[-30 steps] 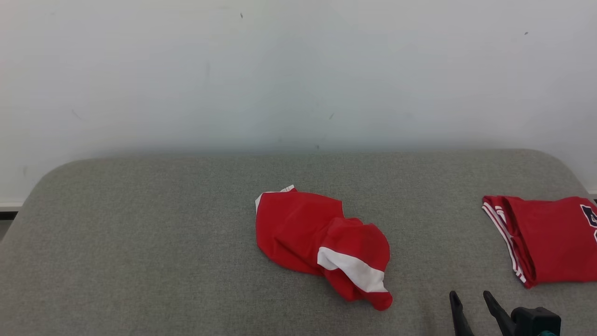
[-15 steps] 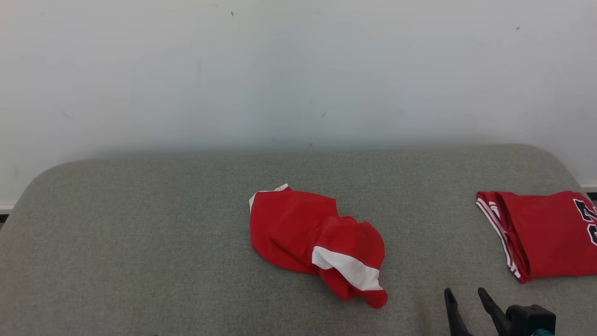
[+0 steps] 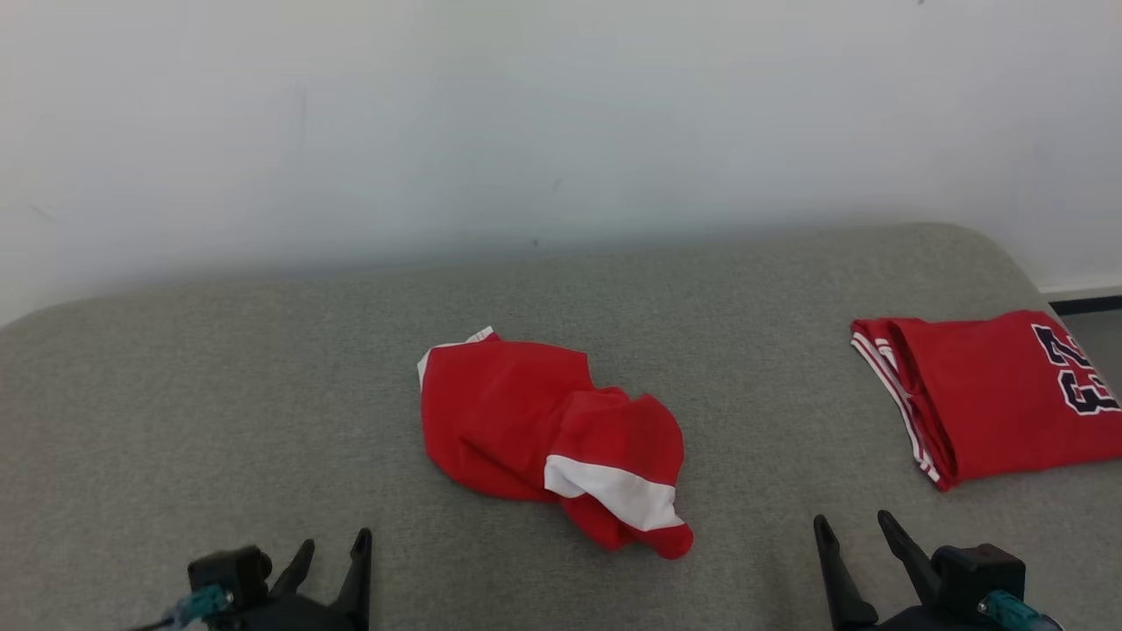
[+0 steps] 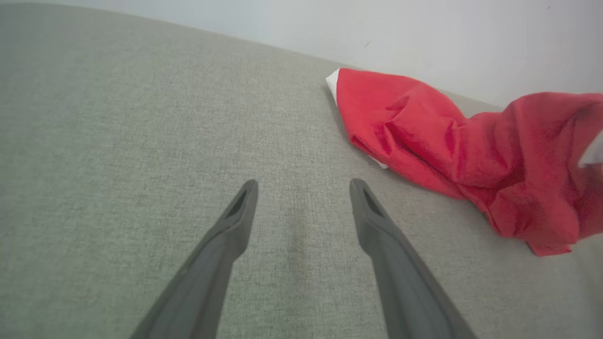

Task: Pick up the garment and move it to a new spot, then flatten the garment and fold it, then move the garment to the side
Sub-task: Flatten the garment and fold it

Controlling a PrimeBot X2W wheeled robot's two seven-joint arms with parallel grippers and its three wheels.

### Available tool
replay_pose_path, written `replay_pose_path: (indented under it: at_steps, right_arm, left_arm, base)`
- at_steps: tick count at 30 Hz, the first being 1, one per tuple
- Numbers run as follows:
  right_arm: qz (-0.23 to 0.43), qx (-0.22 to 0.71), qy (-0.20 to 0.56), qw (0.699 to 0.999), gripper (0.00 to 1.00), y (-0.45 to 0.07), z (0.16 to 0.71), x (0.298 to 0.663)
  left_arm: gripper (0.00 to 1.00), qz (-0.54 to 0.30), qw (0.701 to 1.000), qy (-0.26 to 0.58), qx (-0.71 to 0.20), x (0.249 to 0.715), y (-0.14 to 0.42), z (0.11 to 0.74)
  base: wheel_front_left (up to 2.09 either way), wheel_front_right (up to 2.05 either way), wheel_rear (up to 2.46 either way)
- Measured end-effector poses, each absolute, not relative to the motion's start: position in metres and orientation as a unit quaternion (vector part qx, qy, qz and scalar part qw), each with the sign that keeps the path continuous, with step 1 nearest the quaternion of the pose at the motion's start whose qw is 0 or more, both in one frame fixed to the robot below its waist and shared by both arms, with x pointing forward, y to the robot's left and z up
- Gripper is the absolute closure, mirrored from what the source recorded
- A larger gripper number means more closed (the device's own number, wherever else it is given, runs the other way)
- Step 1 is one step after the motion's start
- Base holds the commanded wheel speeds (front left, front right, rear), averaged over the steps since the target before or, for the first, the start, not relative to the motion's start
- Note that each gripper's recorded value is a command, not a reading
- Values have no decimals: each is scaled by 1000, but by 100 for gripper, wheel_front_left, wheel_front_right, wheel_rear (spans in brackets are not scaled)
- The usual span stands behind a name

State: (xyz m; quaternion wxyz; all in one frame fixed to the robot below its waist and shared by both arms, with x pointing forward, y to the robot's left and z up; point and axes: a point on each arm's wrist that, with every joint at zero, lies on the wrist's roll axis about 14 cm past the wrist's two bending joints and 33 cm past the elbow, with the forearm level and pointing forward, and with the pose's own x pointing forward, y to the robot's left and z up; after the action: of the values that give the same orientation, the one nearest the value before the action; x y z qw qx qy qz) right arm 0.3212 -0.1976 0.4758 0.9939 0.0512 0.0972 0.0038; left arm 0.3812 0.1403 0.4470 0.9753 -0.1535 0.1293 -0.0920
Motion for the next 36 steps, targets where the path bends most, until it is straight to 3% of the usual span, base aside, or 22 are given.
replay_pose_path:
  at_steps: [14,21,22,23,24,30,36]
  right_arm:
    - [-49,51,114,991,0,-229,468,302]
    - [-79,53,121,988,0,-244,463,291]
    - [-83,56,122,988,0,-246,462,290]
    - [-86,56,123,987,0,-247,462,288]
    - [-90,56,124,987,0,-249,461,287]
    - [-92,57,122,987,0,-250,461,284]
    - [-78,57,109,989,0,-244,468,288]
  left_arm:
    - [0,-130,942,253,-177,453,63,423]
    - [0,-105,931,331,-112,460,56,388]
    - [36,-99,930,335,-112,463,55,387]
    - [65,-100,931,335,-108,465,53,387]
    - [100,-104,931,334,-104,466,50,387]
    - [100,-150,938,289,-124,474,25,413]
    - [100,-226,963,105,-103,511,-15,527]
  base:
    - [0,0,0]
    - [0,0,0]
    - [0,0,0]
    - [0,0,0]
    - [0,0,0]
    - [0,0,0]
    - [0,0,0]
